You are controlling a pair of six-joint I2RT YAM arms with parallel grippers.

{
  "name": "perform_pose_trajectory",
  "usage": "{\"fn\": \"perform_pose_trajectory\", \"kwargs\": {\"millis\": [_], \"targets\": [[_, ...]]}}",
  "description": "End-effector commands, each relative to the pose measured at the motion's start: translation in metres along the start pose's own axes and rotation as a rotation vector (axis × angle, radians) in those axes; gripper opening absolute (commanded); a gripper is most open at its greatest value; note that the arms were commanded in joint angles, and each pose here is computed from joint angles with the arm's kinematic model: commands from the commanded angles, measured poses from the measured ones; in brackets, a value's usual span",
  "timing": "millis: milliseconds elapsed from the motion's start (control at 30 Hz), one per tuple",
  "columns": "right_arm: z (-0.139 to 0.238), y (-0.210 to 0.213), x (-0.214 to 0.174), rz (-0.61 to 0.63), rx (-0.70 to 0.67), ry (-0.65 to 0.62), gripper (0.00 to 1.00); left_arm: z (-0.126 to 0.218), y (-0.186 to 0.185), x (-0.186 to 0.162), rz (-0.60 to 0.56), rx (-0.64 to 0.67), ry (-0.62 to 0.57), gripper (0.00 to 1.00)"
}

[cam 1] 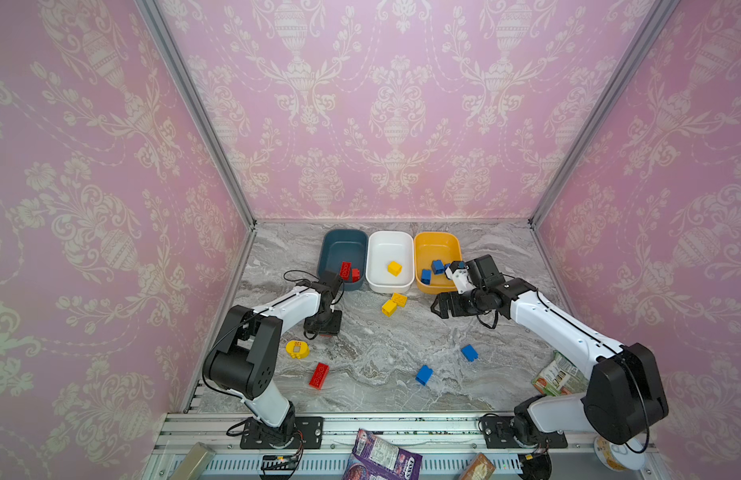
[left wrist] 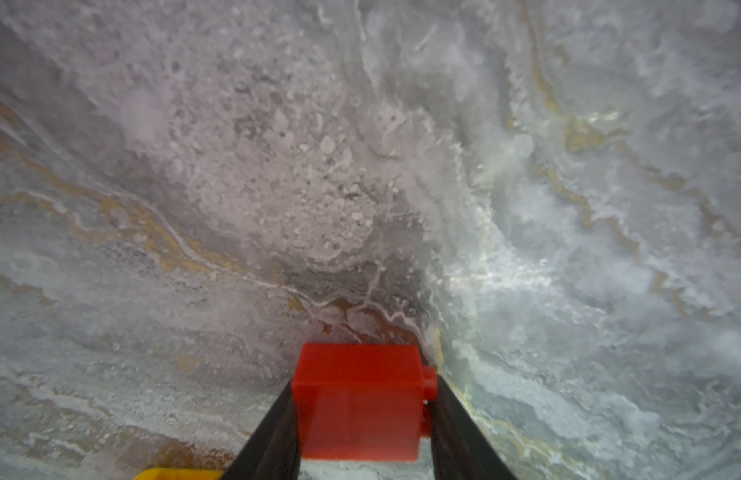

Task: Sort the legos into containers by color
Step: 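Close the left gripper on the small red brick and lift it, then carry the red brick with the left gripper over the teal bin and release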

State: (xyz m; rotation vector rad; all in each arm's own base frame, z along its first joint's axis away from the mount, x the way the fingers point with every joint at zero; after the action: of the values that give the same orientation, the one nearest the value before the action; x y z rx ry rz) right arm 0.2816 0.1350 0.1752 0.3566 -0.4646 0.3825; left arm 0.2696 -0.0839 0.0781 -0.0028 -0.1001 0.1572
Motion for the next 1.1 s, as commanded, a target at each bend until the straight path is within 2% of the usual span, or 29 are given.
{"fn": "perform_pose_trajectory", "kwargs": {"millis": [0,167,400,700,900,1067], "targets": [[0.006,0.001,-0.005,-0.021,0.010,-0.007,0.98,0.008,0.001,0.006,-0.002,-0.001,-0.040,0.46],[0.008,0.001,-0.005,-0.023,0.009,-0.014,0.98,0.027,-0.001,0.011,0.009,-0.033,-0.110,0.45],[0.011,0.001,-0.005,-0.024,0.007,-0.021,0.98,0.077,-0.009,0.024,0.017,-0.114,-0.254,0.43],[0.014,0.002,-0.003,-0.027,0.014,-0.040,0.98,0.137,-0.027,0.078,-0.022,-0.145,-0.483,0.43],[0.021,0.005,0.000,-0.028,0.025,-0.066,0.98,0.137,-0.047,0.133,-0.052,-0.132,-0.551,0.43],[0.026,0.007,0.000,-0.033,0.032,-0.083,0.98,0.117,-0.052,0.181,-0.039,-0.105,-0.566,0.43]]}}
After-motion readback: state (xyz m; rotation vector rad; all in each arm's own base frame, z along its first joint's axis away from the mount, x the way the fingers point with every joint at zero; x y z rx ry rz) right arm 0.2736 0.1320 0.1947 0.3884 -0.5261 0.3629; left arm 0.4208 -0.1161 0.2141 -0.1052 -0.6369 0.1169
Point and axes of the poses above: each gripper's point midway between its finger pads, its own z axis back along the fingers, its own y axis along the line the jaws close on, x = y × z, the point moved 6 cm from there along z, back along the fingers, and after that the axes turned 12 degrees about z, right-handed, at the moved point
